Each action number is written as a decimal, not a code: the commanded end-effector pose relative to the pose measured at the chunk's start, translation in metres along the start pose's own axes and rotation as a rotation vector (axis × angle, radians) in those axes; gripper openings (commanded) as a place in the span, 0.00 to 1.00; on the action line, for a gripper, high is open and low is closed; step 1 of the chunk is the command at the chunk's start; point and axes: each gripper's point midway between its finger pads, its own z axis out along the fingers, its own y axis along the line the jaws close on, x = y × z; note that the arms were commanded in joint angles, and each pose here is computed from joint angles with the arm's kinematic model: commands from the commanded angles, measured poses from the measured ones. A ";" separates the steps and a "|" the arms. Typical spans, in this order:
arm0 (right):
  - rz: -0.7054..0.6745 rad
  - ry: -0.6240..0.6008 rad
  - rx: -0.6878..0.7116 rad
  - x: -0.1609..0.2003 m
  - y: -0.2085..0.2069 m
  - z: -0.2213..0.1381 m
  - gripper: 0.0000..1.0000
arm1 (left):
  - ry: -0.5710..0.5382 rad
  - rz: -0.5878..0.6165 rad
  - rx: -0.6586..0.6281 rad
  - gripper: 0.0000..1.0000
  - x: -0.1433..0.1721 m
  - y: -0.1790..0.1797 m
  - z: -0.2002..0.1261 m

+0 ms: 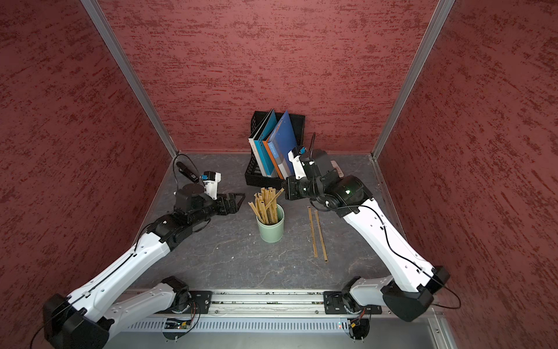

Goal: Take the straws out of the storage container
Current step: Pick up the straw from the container, then place the straw at the center of the board.

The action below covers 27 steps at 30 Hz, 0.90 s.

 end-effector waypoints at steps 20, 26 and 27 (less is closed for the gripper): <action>-0.084 0.353 0.463 0.035 -0.070 -0.038 0.03 | -0.026 -0.010 0.041 1.00 -0.009 -0.009 -0.002; -0.074 0.496 0.434 0.064 -0.074 -0.004 0.03 | -0.024 -0.007 0.031 1.00 -0.006 -0.005 -0.003; -0.071 0.514 0.426 0.069 -0.075 0.001 0.03 | -0.023 -0.007 0.028 1.00 -0.005 -0.004 -0.003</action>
